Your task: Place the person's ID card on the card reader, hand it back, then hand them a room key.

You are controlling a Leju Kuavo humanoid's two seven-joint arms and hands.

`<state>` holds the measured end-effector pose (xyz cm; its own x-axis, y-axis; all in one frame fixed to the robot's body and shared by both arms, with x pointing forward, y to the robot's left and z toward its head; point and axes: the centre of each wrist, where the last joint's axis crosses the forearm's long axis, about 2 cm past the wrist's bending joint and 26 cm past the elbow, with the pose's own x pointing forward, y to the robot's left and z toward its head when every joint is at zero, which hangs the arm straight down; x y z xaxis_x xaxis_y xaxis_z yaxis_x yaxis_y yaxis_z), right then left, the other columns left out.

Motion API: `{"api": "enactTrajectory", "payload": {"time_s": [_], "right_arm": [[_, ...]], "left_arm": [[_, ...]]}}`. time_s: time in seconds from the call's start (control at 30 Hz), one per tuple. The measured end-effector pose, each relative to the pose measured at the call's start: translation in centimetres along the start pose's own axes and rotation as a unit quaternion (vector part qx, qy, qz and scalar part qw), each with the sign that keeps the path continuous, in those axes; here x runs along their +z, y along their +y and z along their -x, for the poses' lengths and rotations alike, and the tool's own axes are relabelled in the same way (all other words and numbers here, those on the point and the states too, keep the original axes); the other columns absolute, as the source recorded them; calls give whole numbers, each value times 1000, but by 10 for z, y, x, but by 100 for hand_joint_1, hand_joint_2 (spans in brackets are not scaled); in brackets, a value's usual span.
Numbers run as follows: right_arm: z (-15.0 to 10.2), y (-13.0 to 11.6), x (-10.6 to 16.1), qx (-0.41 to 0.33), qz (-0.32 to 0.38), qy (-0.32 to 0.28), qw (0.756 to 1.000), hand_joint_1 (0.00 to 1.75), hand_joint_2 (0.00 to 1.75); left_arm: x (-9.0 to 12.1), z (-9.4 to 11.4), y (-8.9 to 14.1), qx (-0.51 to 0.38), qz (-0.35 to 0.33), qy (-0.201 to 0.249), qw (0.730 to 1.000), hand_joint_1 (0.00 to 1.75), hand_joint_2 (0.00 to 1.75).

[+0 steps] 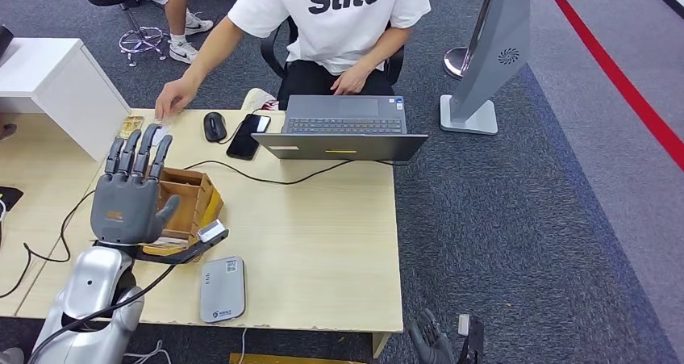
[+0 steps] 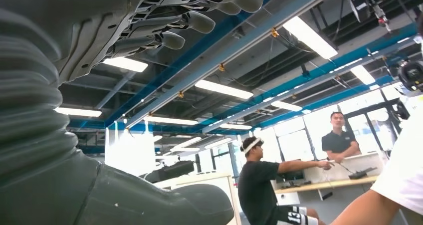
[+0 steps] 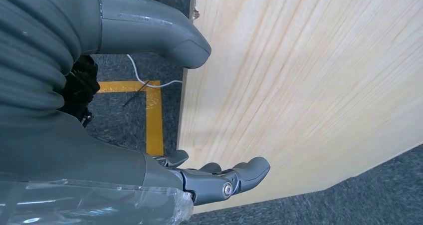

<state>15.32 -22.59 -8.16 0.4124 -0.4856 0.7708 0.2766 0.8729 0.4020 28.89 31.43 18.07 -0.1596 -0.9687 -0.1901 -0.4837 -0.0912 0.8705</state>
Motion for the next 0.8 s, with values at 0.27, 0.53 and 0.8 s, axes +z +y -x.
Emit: {"api": "enactTrajectory", "payload": {"time_s": [0.27, 0.53, 0.8], "right_arm": [[1, -2, 1, -15, 13, -12, 1000, 0, 175], [1, -7, 3, -24, 32, -19, 999, 0, 175], [0, -9, 3, -17, 33, -20, 999, 0, 175]], "left_arm": [[55, -24, -7, -6, 72, -58, 996, 0, 175], [116, -37, 1, 10, 119, -64, 991, 0, 175], [136, -18, -1, 2, 150, -54, 987, 0, 175]]}}
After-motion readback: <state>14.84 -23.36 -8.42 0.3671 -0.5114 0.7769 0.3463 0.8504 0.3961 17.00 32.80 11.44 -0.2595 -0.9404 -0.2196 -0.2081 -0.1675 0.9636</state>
